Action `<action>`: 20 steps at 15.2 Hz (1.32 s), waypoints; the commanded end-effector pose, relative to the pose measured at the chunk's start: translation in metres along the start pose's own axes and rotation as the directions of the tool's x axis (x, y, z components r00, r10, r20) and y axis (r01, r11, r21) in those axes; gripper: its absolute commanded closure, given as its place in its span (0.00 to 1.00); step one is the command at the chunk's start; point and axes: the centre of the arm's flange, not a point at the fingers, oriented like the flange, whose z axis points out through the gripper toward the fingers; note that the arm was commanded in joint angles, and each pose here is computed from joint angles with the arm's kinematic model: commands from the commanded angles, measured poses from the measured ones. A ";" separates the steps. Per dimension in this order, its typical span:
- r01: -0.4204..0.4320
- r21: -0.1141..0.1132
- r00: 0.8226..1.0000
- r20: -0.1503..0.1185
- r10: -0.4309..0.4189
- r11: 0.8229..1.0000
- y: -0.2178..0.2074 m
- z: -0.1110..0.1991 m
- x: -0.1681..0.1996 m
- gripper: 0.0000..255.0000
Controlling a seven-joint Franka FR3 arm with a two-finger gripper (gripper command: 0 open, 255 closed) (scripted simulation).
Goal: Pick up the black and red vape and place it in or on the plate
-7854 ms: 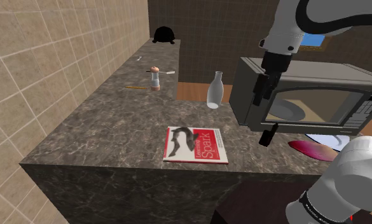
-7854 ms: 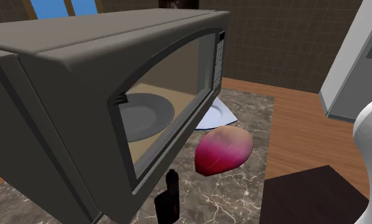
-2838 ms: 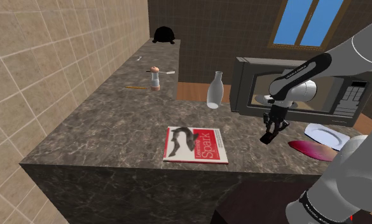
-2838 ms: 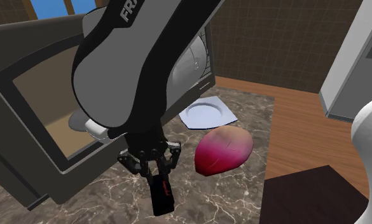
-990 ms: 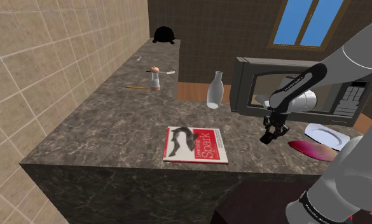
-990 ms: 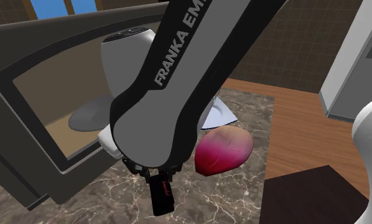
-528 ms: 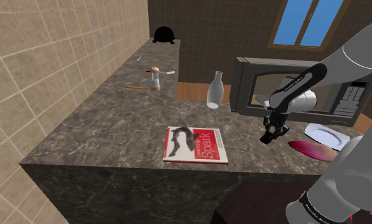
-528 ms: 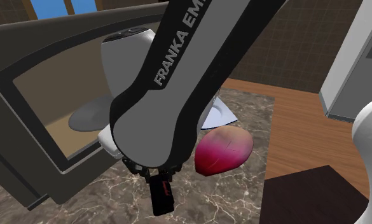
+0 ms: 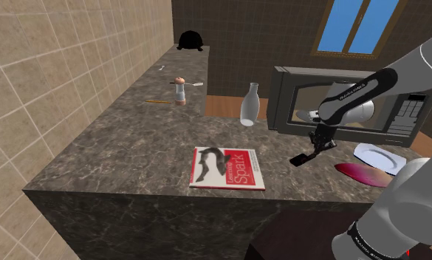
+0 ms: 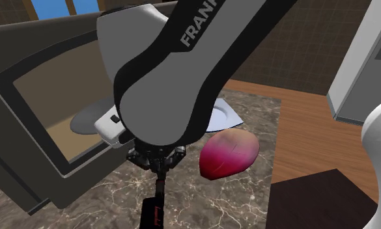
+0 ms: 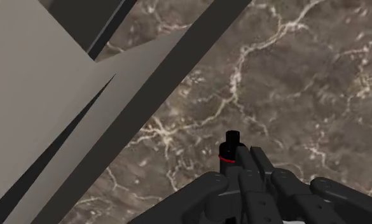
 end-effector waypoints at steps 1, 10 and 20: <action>0.000 0.001 1.000 0.001 0.000 1.000 -0.001 -0.011 0.000 1.00; 0.069 0.028 0.998 -0.003 -0.069 0.997 0.023 0.004 0.051 0.00; 0.069 0.028 0.998 -0.003 -0.069 0.997 0.022 0.034 0.051 0.00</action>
